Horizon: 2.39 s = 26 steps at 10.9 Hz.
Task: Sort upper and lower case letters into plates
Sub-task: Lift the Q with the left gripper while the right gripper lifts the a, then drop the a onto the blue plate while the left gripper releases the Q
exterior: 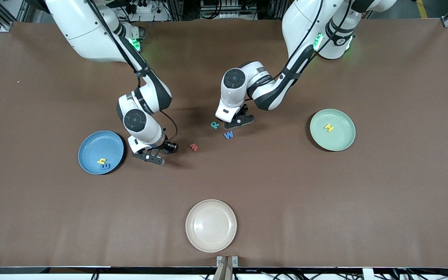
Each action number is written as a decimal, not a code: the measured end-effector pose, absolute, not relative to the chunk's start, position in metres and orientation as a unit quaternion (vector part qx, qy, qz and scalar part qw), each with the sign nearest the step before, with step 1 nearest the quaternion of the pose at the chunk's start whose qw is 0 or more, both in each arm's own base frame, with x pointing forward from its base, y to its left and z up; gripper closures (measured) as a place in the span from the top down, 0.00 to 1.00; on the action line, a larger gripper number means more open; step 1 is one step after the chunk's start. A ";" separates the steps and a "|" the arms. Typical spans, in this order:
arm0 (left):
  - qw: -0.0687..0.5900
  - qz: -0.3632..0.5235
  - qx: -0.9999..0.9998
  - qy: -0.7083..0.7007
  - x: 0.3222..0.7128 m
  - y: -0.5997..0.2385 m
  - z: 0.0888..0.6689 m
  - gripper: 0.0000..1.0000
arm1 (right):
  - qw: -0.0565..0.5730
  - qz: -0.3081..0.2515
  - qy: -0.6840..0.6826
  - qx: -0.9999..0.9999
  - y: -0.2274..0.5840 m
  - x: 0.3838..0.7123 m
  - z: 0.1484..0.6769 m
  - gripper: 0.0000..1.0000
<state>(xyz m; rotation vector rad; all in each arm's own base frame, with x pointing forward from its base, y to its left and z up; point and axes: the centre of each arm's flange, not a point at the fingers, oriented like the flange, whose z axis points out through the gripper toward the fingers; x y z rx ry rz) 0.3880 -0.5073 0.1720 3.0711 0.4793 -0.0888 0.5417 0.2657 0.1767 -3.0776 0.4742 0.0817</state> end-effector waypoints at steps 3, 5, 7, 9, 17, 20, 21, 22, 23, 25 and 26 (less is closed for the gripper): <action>0.017 -0.028 0.988 0.154 0.388 -0.508 0.173 0.37 | 0.014 0.026 0.152 -0.988 0.267 0.541 0.178 0.27; 0.017 -0.028 0.988 0.154 0.388 -0.508 0.173 0.37 | 0.019 0.019 0.158 -0.987 0.263 0.546 0.183 0.27; 0.017 -0.028 0.988 0.154 0.388 -0.508 0.173 0.37 | 0.026 0.002 0.173 -0.985 0.247 0.560 0.202 0.27; 0.015 -0.027 0.987 0.158 0.393 -0.506 0.175 0.37 | 0.027 -0.009 0.189 -0.982 0.226 0.572 0.224 0.27; -0.038 -0.045 0.994 0.088 0.470 -0.422 0.264 0.37 | -0.029 0.002 0.134 -0.991 0.114 0.606 0.268 0.27; -0.047 -0.070 0.995 0.051 0.491 -0.380 0.296 0.37 | -0.042 0.023 0.111 -0.993 0.039 0.610 0.284 0.27; -0.054 -0.077 0.995 0.033 0.497 -0.363 0.305 0.37 | -0.044 0.029 0.109 -0.993 0.022 0.609 0.281 0.27; -0.057 -0.084 0.995 0.009 0.503 -0.340 0.312 0.37 | -0.046 0.037 0.107 -0.993 0.006 0.606 0.277 0.27; -0.060 -0.092 0.994 -0.014 0.510 -0.312 0.315 0.37 | -0.048 0.046 0.108 -0.992 -0.005 0.603 0.272 0.27; -0.060 -0.108 0.991 -0.048 0.519 -0.252 0.312 0.37 | -0.050 0.065 0.112 -0.990 -0.017 0.595 0.258 0.27; -0.058 -0.115 0.990 -0.059 0.519 -0.229 0.308 0.37 | -0.052 0.076 0.113 -0.989 -0.018 0.592 0.250 0.28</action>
